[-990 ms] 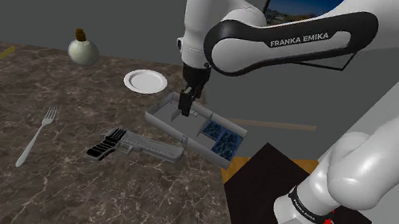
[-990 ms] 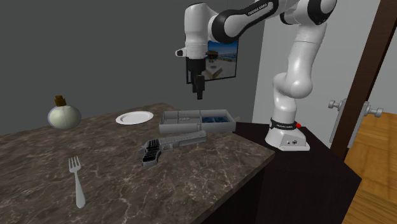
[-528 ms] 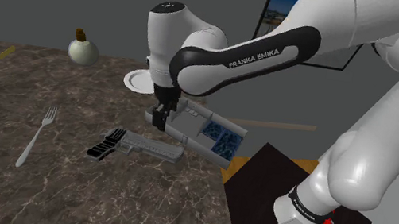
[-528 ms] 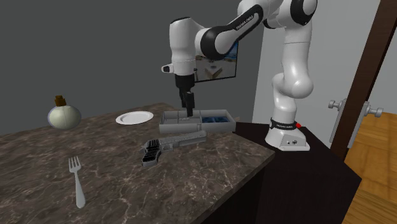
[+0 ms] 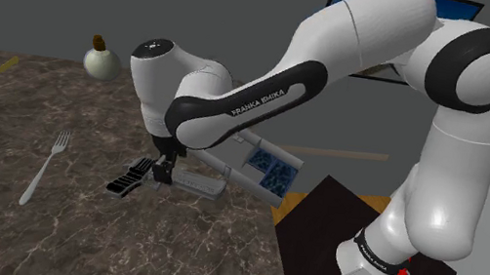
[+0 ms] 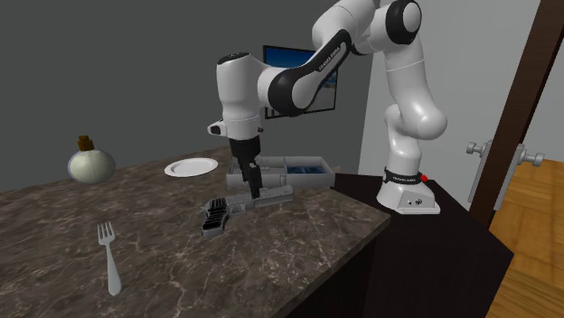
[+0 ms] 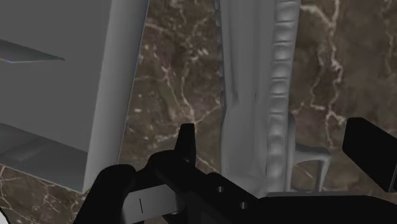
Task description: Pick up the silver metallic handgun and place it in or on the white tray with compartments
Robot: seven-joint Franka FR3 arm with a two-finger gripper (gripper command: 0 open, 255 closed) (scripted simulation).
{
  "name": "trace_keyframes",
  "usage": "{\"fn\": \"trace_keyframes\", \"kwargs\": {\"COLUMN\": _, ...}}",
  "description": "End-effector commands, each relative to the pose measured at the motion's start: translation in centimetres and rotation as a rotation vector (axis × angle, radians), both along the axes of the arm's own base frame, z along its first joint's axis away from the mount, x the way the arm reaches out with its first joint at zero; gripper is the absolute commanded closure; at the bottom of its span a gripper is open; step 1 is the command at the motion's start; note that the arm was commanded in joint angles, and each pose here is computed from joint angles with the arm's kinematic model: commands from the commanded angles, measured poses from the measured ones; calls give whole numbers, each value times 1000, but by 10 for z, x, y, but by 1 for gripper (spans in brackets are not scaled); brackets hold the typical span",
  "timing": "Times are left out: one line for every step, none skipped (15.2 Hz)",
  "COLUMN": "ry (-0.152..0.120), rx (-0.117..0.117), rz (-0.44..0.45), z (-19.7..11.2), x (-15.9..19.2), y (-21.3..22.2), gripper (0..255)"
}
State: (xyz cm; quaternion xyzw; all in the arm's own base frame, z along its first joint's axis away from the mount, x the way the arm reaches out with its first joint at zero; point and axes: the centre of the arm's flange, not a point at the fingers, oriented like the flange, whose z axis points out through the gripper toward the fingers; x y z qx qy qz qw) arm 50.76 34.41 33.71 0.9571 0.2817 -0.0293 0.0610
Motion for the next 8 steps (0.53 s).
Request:
{"fn": "trace_keyframes", "kwargs": {"ry": 1, "rx": -2, "rz": 6, "z": -10, "x": 3, "y": 4, "gripper": 0}}
{"fn": "trace_keyframes", "kwargs": {"ry": 1, "rx": -2, "rz": 6, "z": -15, "x": 2, "y": 4, "gripper": 0}}
{"fn": "trace_keyframes", "kwargs": {"ry": 1, "rx": -2, "rz": 6, "z": -20, "x": 2, "y": 3, "gripper": 0}}
{"fn": "trace_keyframes", "kwargs": {"ry": 1, "rx": -2, "rz": 6, "z": -25, "x": 2, "y": 2, "gripper": 0}}
{"fn": "trace_keyframes", "kwargs": {"ry": 1, "rx": -2, "rz": 6, "z": -31, "x": 2, "y": 2, "gripper": 0}}
{"fn": "trace_keyframes", "kwargs": {"ry": 1, "rx": -2, "rz": 6, "z": -36, "x": 2, "y": 1, "gripper": 0}}
{"fn": "trace_keyframes", "kwargs": {"ry": 1, "rx": -2, "rz": 6, "z": -44, "x": 2, "y": 0, "gripper": 0}}
{"fn": "trace_keyframes", "kwargs": {"ry": 1, "rx": -2, "rz": 6, "z": -44, "x": 2, "y": 0, "gripper": 0}}
